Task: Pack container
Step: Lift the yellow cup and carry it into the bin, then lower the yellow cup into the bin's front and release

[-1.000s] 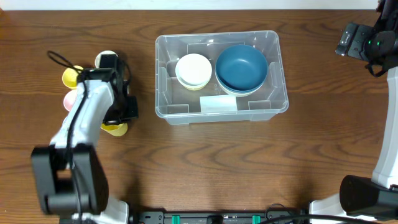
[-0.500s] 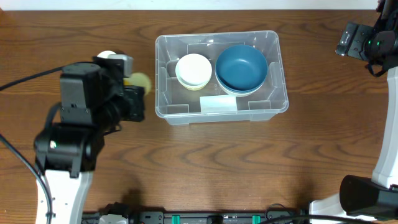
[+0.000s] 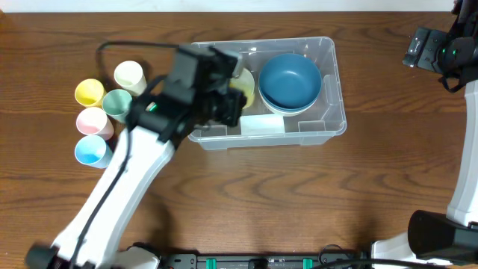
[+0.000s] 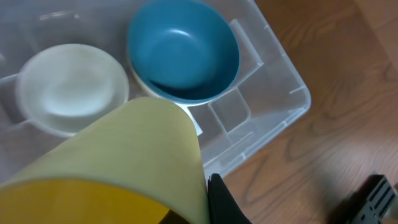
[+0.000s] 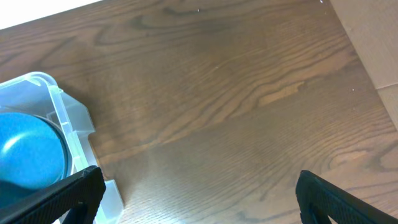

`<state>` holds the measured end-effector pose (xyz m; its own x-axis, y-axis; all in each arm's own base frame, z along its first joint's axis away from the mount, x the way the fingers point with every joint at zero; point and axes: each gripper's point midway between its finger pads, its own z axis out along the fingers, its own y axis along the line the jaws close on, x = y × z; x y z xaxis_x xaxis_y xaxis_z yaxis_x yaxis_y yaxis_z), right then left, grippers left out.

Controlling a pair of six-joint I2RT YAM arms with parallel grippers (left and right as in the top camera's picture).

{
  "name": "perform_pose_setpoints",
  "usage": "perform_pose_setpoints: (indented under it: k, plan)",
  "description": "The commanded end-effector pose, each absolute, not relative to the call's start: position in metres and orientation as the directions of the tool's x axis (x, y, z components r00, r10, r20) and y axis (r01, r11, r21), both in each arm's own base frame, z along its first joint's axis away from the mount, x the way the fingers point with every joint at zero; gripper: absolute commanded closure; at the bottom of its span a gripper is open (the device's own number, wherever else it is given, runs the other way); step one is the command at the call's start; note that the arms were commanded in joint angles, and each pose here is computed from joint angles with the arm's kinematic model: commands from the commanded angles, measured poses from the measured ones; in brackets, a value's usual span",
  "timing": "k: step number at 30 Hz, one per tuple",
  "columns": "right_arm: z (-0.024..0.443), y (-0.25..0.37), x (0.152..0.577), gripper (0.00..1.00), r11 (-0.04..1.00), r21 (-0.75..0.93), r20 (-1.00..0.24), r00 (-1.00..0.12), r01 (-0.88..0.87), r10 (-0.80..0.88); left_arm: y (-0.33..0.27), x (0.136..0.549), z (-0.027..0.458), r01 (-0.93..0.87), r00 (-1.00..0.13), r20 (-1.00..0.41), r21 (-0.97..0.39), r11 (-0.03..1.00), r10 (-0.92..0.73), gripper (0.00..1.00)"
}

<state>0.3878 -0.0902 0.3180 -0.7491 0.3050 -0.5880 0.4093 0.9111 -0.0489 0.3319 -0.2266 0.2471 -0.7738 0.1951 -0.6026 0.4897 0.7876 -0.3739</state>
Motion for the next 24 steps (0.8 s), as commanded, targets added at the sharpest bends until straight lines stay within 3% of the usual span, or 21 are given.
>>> perform_pose_setpoints:
  k: [1, 24]
  plan:
    - [0.319, -0.092, 0.387, 0.01, 0.905, -0.048, -0.590, -0.743, 0.423, 0.316, -0.248, 0.345, 0.246, 0.532, -0.759, -0.607, -0.367, 0.763, 0.236, 0.94]
    - [0.319, -0.092, 0.387, 0.01, 0.905, -0.048, -0.590, -0.743, 0.423, 0.316, -0.302, 0.342, 0.112, 0.522, -0.844, -0.355, -0.369, 0.769, 0.402, 0.94]
